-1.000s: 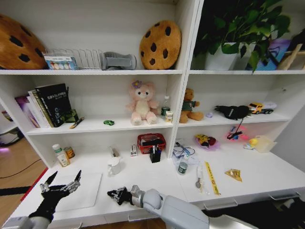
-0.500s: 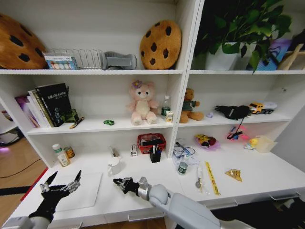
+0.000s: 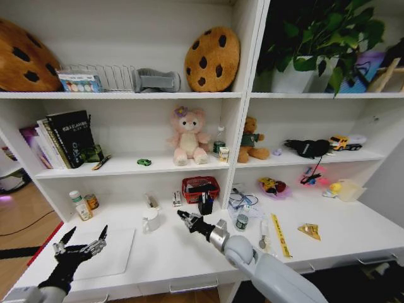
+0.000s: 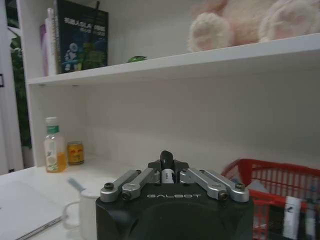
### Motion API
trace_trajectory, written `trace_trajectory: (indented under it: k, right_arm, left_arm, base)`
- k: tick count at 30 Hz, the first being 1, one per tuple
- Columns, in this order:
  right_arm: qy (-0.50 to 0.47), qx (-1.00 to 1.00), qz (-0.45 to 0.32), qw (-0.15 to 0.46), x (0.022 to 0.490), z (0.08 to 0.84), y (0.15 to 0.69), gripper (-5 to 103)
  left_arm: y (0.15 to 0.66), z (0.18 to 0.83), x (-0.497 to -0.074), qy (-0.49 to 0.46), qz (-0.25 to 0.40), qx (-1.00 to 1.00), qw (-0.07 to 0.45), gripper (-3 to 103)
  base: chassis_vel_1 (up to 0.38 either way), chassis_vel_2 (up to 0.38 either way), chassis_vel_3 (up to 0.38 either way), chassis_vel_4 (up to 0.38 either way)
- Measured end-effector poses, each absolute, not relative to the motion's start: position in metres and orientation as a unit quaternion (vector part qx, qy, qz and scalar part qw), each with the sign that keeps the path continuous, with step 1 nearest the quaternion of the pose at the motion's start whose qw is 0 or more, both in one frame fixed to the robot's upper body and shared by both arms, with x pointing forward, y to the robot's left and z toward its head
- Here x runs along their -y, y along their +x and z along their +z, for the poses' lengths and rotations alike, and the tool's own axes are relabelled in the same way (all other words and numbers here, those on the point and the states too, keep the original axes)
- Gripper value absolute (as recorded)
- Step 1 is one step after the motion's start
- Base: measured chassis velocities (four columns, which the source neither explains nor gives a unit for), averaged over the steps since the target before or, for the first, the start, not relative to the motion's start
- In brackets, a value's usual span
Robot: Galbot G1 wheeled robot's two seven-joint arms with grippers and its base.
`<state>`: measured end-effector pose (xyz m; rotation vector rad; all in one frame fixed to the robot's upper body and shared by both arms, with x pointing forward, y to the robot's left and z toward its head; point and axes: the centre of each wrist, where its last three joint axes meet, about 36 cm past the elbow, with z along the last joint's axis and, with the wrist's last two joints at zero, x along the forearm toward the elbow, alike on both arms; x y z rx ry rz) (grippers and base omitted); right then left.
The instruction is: Organize the objects on the table.
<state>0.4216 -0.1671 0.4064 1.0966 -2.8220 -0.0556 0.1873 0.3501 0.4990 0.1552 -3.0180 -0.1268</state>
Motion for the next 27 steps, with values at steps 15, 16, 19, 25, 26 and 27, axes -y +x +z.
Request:
trace_trajectory:
  k: [15, 16, 19, 25, 26, 27]
  right_arm:
    - [0.258, 0.966, -0.033, -0.005, 0.179, 0.402, 0.502, 12]
    - [0.258, 0.966, -0.033, -0.005, 0.179, 0.402, 0.502, 12]
    - [0.252, 0.967, -0.036, -0.012, 0.174, 0.403, 0.516, 12]
    - [0.244, 0.969, -0.04, -0.018, 0.156, 0.4, 0.542, 12]
    - [0.244, 0.969, -0.04, -0.018, 0.156, 0.4, 0.542, 12]
    - [0.24, 0.97, -0.042, -0.017, 0.153, 0.397, 0.546, 12]
  left_arm:
    - [0.187, 0.499, -0.35, 0.051, -0.042, 0.996, 0.058, 100]
    - [0.187, 0.499, -0.35, 0.051, -0.042, 0.996, 0.058, 100]
    - [0.187, 0.499, -0.35, 0.051, -0.042, 0.996, 0.058, 100]
    - [0.187, 0.499, -0.35, 0.051, -0.042, 0.996, 0.058, 100]
    - [0.187, 0.499, -0.35, 0.051, -0.042, 0.996, 0.058, 100]
    - [0.187, 0.499, -0.35, 0.051, -0.042, 0.996, 0.058, 100]
  base:
    - [0.0, 0.0, 0.0, 0.0]
    - [0.0, 0.0, 0.0, 0.0]
    - [0.0, 0.0, 0.0, 0.0]
    - [0.0, 0.0, 0.0, 0.0]
    - [0.0, 0.0, 0.0, 0.0]
    - [0.0, 0.0, 0.0, 0.0]
